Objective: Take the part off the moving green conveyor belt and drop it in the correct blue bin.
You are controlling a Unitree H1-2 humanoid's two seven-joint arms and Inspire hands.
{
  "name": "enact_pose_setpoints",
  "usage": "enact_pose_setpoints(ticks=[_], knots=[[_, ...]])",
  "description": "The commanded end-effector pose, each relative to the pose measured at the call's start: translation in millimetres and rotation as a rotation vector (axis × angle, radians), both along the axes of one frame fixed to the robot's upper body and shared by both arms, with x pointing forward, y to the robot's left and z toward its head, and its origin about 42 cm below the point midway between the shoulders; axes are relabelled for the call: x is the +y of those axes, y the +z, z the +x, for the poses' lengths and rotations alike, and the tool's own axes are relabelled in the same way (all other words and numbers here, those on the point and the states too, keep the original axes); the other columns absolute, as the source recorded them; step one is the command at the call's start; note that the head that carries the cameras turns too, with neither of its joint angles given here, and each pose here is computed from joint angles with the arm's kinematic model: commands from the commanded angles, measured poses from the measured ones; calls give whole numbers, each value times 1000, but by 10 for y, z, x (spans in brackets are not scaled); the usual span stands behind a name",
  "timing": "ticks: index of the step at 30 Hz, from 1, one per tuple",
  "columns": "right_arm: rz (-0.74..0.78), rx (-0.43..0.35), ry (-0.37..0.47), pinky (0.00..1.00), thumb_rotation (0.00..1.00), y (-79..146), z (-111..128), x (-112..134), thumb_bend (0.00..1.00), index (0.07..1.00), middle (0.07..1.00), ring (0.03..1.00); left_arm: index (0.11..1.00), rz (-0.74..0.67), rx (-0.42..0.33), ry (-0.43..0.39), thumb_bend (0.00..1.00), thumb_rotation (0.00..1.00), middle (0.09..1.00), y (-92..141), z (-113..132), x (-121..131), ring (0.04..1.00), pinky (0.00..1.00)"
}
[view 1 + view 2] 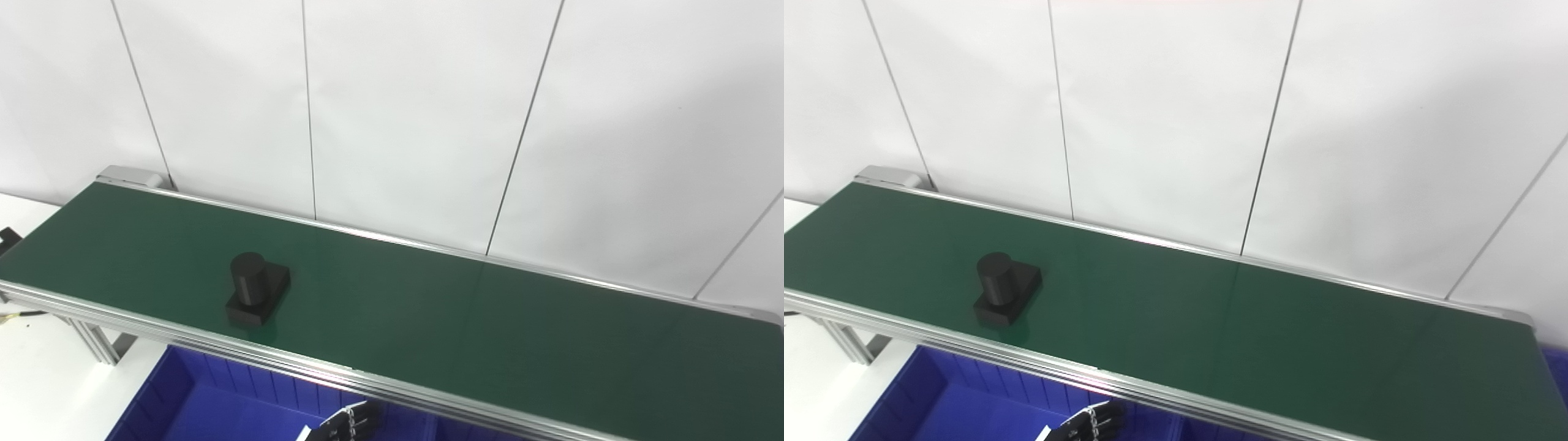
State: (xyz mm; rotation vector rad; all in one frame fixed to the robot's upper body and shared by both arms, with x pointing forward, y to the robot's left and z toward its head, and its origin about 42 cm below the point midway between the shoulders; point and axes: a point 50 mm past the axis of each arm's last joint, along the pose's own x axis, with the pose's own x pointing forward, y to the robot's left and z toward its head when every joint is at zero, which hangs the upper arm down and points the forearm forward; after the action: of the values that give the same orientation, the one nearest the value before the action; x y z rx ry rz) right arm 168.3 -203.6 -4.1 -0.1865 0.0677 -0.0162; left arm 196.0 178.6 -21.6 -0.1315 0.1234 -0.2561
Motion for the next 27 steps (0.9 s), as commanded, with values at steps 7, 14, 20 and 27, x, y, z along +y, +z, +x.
enact_pose_setpoints(ticks=[7,14,20,27], knots=[[12,-199,17,638,175,377,395,-47,634,771,780,718,784,-5,-73,7,475,229,827,110,94,64,815,854],[-21,-374,69,664,114,861,919,-86,644,774,773,732,784,-7,-84,9,438,179,830,133,119,92,808,825],[-29,-446,121,645,126,1192,1219,23,656,766,770,727,770,-9,-87,25,487,203,824,145,113,133,811,842],[-92,-503,151,631,150,1447,1522,141,688,755,756,719,774,-4,-93,28,442,183,824,155,109,189,813,856]])
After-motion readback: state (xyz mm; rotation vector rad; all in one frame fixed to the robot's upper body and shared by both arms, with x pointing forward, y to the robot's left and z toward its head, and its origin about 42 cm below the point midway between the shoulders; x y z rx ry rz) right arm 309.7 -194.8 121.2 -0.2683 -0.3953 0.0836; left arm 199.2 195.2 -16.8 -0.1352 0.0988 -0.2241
